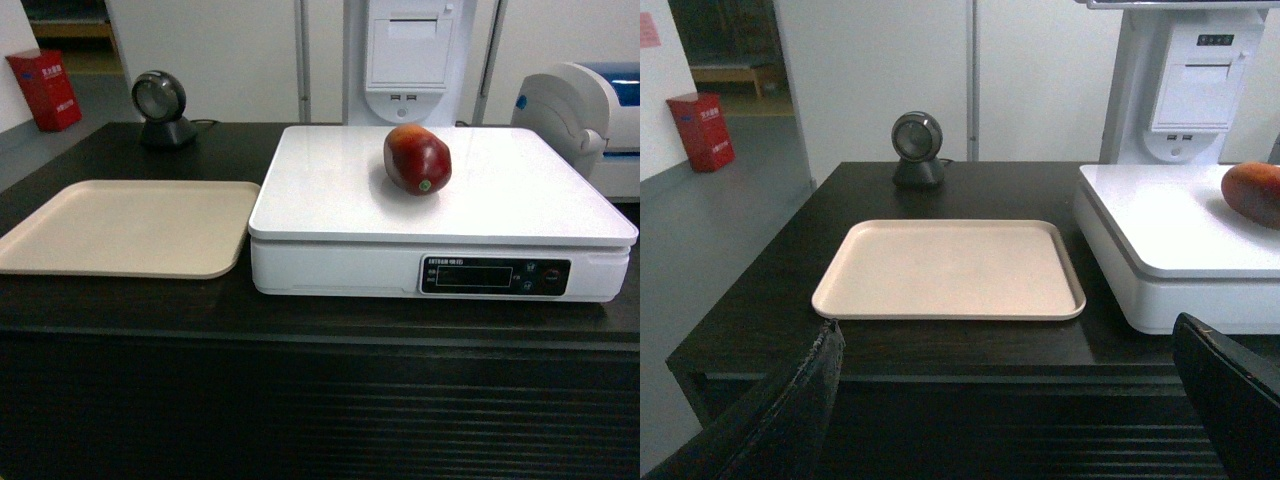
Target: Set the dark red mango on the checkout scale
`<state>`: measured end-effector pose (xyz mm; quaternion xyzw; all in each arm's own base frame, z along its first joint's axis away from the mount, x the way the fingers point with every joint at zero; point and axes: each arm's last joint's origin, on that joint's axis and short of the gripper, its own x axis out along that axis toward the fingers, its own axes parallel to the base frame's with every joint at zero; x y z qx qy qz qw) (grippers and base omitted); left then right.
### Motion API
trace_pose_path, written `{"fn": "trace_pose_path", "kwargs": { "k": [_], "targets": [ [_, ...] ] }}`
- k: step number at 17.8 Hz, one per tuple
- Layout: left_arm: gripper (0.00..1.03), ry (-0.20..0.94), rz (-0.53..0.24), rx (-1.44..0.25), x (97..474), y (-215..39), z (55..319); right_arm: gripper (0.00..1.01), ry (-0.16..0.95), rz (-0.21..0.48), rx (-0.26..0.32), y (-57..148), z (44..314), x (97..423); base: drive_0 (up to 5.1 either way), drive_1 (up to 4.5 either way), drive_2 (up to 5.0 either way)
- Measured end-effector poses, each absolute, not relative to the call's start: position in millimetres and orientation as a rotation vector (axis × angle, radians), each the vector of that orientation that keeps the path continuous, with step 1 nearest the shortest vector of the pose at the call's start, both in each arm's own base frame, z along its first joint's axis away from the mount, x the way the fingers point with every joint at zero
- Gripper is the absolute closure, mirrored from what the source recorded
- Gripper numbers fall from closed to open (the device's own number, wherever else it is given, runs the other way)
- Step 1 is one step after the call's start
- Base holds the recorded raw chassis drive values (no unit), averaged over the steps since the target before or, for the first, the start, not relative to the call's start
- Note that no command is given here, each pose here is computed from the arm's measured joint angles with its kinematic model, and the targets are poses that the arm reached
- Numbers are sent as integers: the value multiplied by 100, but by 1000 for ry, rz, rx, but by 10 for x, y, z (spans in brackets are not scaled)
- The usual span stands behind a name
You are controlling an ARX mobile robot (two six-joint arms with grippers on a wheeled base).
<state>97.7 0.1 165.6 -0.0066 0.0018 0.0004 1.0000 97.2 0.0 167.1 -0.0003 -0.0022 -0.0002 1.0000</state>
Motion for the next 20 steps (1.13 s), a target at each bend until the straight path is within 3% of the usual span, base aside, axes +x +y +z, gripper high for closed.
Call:
{"fn": "trace_pose_path", "kwargs": {
  "k": [20],
  "targets": [
    [5,3,2,-11,977,1,1657,3,-4,1,-1,0,1671,972,0,0,0]
  ]
}}
